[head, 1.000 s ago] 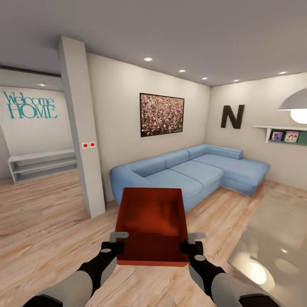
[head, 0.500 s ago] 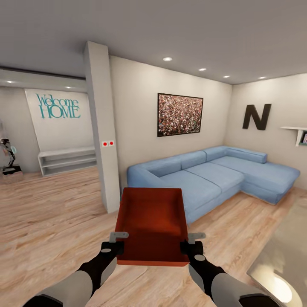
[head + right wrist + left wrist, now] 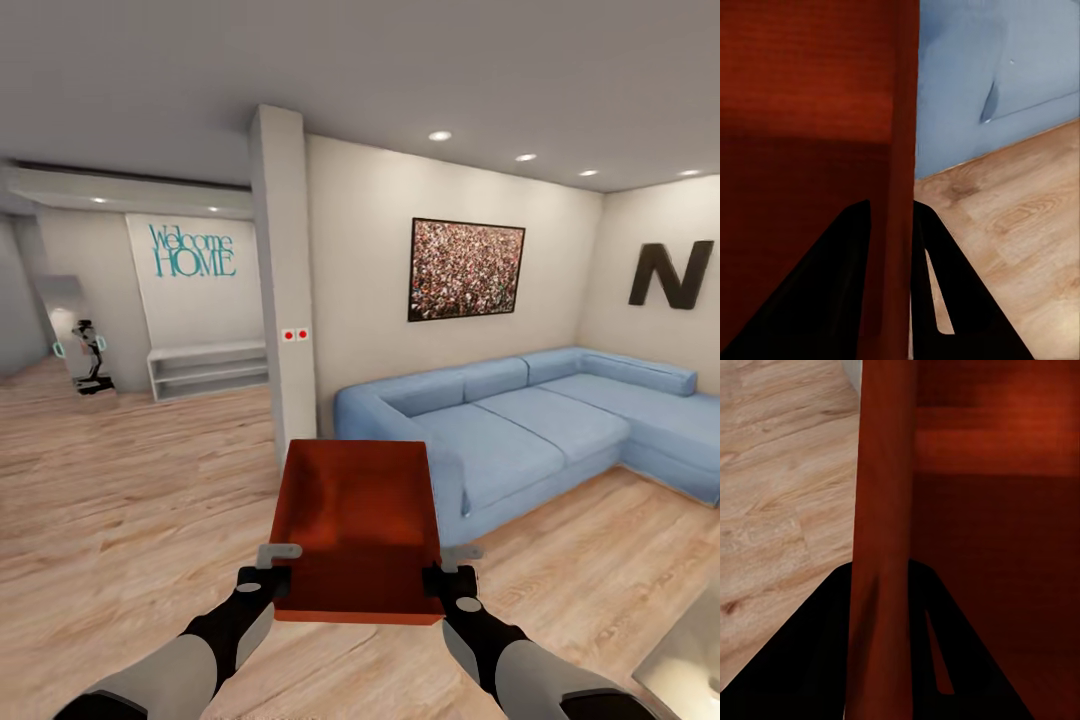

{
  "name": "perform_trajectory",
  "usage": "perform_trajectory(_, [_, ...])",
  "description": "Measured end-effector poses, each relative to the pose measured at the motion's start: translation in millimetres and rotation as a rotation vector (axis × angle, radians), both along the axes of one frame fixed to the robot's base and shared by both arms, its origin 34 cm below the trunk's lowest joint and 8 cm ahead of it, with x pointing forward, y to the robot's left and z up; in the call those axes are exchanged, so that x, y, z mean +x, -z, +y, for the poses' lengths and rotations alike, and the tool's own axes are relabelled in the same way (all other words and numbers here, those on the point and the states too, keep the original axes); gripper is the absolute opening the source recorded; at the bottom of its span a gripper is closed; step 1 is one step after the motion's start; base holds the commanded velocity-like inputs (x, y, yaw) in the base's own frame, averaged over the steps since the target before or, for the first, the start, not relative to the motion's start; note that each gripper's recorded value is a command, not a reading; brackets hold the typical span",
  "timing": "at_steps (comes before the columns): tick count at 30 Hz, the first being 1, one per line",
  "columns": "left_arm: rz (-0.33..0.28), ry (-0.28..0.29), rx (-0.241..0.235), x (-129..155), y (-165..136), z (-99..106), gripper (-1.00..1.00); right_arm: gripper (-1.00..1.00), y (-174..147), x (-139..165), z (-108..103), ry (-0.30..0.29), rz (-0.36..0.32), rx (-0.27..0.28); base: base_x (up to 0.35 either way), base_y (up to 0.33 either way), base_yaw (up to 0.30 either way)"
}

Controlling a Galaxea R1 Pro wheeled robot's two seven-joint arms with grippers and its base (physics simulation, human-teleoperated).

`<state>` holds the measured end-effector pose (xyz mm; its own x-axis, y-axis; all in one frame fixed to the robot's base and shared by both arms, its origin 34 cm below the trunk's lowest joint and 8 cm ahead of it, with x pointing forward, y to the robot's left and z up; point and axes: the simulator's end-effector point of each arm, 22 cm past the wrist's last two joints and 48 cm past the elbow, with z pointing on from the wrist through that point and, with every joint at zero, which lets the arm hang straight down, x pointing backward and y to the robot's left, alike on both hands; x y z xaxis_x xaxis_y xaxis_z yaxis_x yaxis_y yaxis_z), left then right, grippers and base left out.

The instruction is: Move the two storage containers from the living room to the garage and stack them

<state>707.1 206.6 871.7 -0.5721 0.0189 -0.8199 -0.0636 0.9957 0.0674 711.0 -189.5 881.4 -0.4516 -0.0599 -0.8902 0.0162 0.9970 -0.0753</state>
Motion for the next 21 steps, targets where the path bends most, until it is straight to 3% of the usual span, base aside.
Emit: perform_trajectory(21, [0.000,0.000,0.000,0.1,-0.1,0.1,-1.00,-1.00,0.0,0.0,0.1,0.000,0.000,0.001,0.000,0.000,0.267])
